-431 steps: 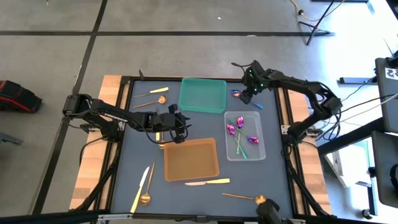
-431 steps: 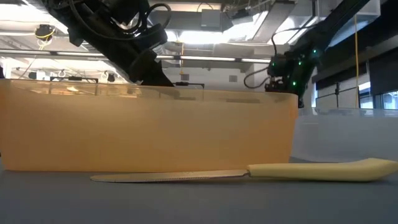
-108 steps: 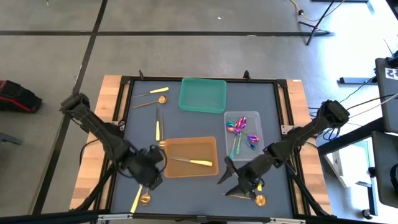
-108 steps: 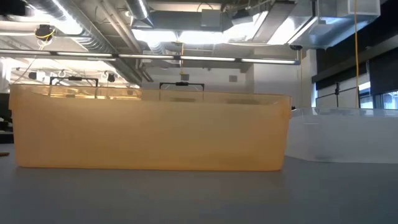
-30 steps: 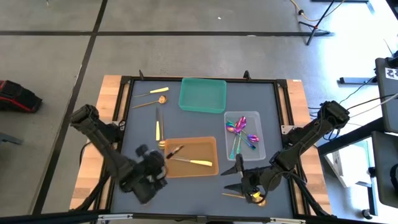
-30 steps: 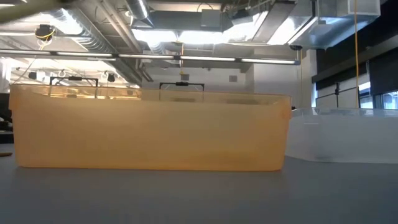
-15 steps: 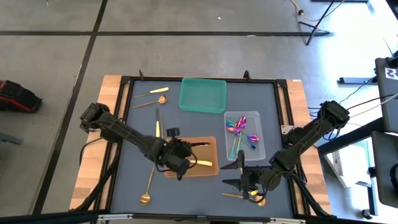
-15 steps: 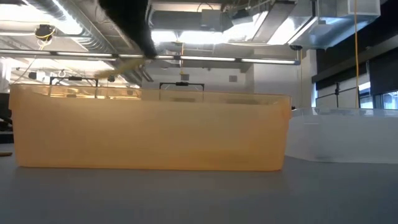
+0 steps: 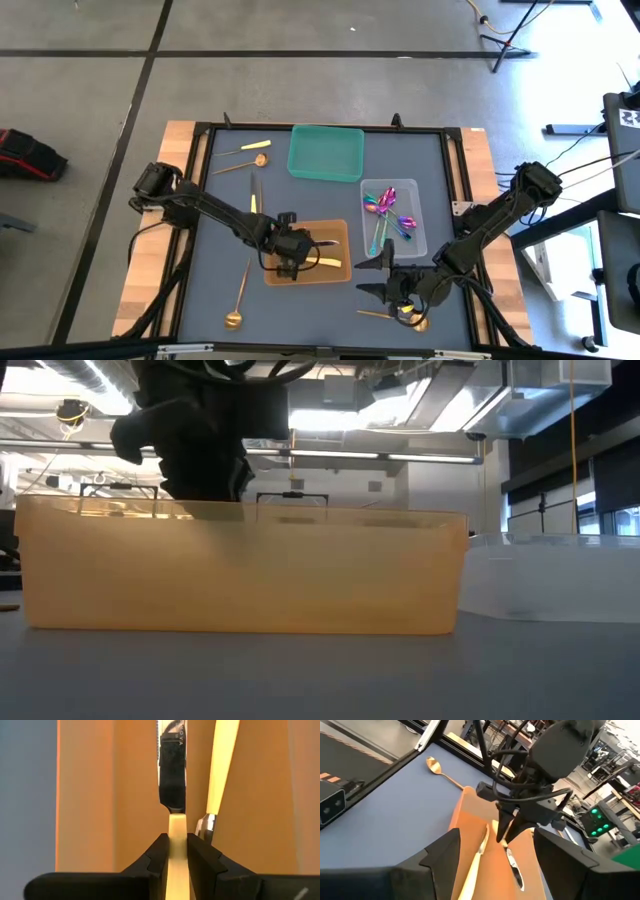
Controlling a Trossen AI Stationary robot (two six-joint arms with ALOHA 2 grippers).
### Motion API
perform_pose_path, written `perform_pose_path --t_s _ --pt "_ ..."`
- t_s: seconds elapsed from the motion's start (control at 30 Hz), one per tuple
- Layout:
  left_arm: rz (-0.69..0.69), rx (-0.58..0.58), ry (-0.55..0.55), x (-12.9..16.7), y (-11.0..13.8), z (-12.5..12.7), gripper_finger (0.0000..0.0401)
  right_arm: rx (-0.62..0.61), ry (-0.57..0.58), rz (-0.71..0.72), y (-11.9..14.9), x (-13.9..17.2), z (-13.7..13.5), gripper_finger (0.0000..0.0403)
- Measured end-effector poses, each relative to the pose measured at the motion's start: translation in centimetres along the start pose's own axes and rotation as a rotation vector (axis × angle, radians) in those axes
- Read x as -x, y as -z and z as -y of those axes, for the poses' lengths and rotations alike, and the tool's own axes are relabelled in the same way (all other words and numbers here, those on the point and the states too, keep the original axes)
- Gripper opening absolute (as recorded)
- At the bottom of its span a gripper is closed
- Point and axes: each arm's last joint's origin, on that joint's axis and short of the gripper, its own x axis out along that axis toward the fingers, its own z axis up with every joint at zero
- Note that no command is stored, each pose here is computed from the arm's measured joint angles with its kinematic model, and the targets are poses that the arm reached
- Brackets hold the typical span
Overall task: Sort silverware by color (type)
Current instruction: Put the yellow table knife into the orange bin
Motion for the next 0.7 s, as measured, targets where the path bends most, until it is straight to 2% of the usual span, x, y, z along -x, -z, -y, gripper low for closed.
perform_pose_path --t_s 0.2,0.27,0.33,0.5,0.7 --pt "-0.014 0.053 0.037 0.4 -0.4 0.0 0.0112 -0.003 0.001 -0.016 0.2 -0.3 0.3 0.0239" --pt "-0.030 0.064 0.071 1.1 -1.0 -0.1 0.0130 0.000 0.003 -0.026 0.4 -0.4 0.4 0.0239" --pt "-0.038 0.073 0.055 2.3 -1.5 -0.1 0.0139 -0.004 0.002 -0.029 0.4 -0.4 0.4 0.0239" --pt "0.004 0.147 -0.092 6.6 -2.0 -1.8 0.0143 -0.027 0.001 -0.033 0.4 -0.3 0.3 0.0239" --pt "0.054 0.340 -0.308 10.8 0.6 -5.1 0.0144 -0.079 0.000 -0.042 0.5 -0.3 0.3 0.0239"
